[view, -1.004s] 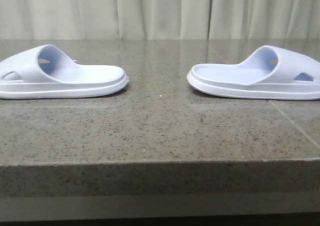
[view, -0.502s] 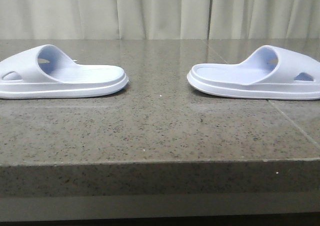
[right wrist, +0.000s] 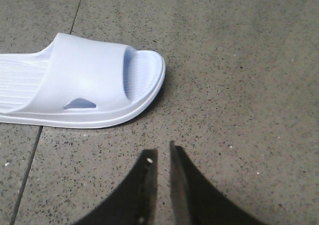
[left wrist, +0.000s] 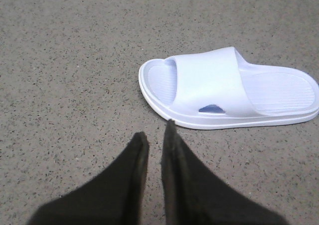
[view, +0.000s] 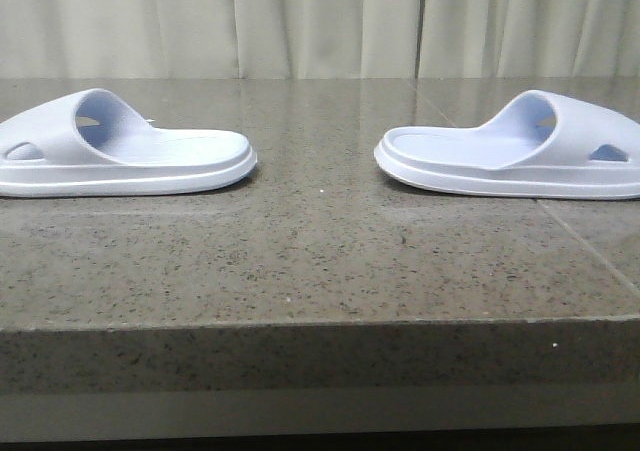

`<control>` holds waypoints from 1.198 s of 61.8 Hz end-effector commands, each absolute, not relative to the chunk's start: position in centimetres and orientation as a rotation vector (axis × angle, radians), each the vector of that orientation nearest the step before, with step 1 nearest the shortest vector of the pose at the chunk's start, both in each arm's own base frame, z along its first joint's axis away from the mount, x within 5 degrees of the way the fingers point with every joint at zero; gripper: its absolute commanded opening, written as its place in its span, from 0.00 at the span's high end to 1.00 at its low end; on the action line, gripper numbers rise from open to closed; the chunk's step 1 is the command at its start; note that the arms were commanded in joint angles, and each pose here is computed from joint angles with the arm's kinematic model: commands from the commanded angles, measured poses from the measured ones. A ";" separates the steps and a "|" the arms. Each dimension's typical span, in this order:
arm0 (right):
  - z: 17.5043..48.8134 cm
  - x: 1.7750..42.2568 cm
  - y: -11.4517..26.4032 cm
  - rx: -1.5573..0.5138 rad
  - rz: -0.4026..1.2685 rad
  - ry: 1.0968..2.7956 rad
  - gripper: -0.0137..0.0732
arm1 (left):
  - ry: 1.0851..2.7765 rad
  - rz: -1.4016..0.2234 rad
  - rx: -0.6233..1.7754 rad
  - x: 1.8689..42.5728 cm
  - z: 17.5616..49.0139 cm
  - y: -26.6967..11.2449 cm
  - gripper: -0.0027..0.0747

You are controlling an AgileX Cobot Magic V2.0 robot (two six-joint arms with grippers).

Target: Insert blue slippers together front up

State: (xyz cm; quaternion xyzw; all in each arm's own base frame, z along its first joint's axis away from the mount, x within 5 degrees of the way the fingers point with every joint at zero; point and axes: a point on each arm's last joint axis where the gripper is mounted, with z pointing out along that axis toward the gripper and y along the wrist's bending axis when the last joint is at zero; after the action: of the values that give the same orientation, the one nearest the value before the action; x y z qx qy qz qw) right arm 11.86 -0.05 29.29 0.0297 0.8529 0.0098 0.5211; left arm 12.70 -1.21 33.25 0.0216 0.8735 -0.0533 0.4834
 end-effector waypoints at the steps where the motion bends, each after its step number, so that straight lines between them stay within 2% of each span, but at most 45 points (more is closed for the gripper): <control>1: 31.0 12.3 -0.1 0.057 0.010 1.949 0.49 | 2.037 -0.145 0.042 13.4 34.7 -1.3 0.57; 4: 31.0 12.3 -0.1 0.057 0.010 1.949 0.42 | 2.046 -0.145 0.042 13.6 34.6 -1.3 0.45; 9: 31.0 12.3 -0.1 0.057 0.010 1.949 0.41 | 2.048 -0.155 0.037 13.7 34.5 -1.4 0.38; 25: 31.0 12.3 -0.1 0.057 0.010 1.949 0.41 | 2.139 -0.167 0.040 15.2 34.5 -1.5 0.40; 38: 31.0 12.3 -0.1 0.057 0.010 1.949 0.41 | 2.351 -0.174 0.065 18.4 35.1 -1.7 0.40; 45: 31.0 12.3 -0.1 0.056 0.010 1.948 0.41 | 2.407 -0.182 0.055 20.6 34.9 -1.1 0.40; 66: 31.0 12.3 -0.1 0.056 0.011 1.944 0.41 | 2.389 -0.534 -0.067 25.8 33.3 2.5 0.40; 74: 31.0 12.3 -0.1 0.056 0.011 1.944 0.41 | 2.393 -0.609 -0.081 27.8 32.2 3.2 0.40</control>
State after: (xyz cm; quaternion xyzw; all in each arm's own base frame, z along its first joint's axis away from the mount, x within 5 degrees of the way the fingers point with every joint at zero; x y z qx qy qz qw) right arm 11.85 -0.05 29.28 0.0298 0.8534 0.0098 0.5204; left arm 26.62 3.15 30.90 -0.0289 0.9335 -0.2029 0.2941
